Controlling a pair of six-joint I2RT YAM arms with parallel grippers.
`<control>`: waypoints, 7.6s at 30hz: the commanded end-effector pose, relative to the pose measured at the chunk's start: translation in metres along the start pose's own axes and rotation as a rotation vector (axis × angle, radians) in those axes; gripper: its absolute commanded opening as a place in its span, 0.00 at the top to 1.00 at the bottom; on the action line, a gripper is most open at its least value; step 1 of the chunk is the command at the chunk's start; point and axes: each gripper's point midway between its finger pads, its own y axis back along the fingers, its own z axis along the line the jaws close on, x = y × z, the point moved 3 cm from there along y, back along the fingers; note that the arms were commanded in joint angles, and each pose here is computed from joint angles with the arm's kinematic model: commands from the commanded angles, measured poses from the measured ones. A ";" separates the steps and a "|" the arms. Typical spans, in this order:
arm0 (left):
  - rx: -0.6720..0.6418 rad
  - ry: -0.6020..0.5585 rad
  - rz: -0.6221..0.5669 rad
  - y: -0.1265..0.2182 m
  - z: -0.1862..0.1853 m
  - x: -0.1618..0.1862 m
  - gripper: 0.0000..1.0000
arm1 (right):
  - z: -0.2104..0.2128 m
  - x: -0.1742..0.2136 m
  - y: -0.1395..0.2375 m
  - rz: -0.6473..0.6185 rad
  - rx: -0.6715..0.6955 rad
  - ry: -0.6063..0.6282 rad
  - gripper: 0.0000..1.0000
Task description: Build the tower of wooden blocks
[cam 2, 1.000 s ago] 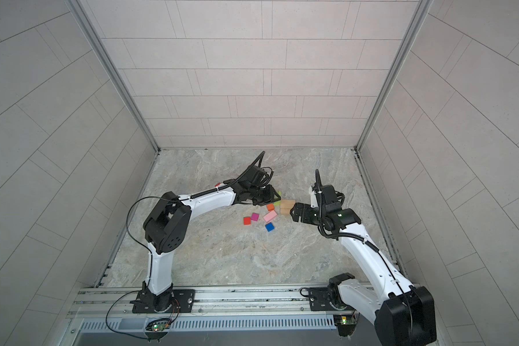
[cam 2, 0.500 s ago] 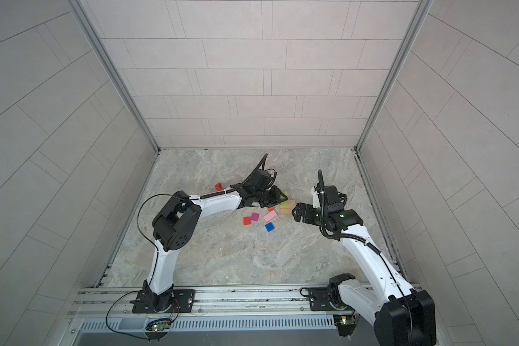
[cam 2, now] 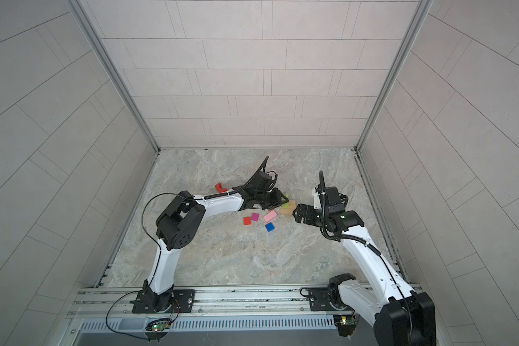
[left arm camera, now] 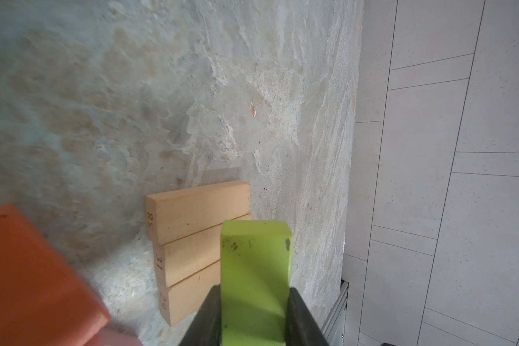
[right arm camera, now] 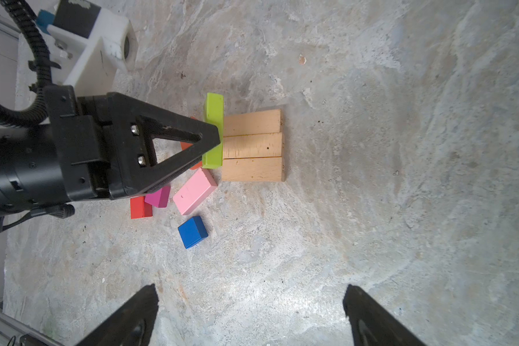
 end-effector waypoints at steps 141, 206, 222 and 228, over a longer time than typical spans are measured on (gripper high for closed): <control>-0.230 -0.123 -0.098 0.192 0.055 0.004 0.38 | 0.076 0.018 -0.069 0.106 0.082 -0.006 0.17; -0.159 -0.196 -0.195 0.302 0.075 0.005 0.26 | 0.087 0.031 -0.178 0.144 0.333 -0.164 0.55; -0.149 -0.179 -0.195 0.300 0.078 0.004 0.25 | 0.085 0.023 -0.171 0.170 0.397 -0.049 0.77; -0.150 -0.177 -0.195 0.299 0.078 0.004 0.26 | 0.087 0.021 -0.169 0.184 0.389 0.000 0.84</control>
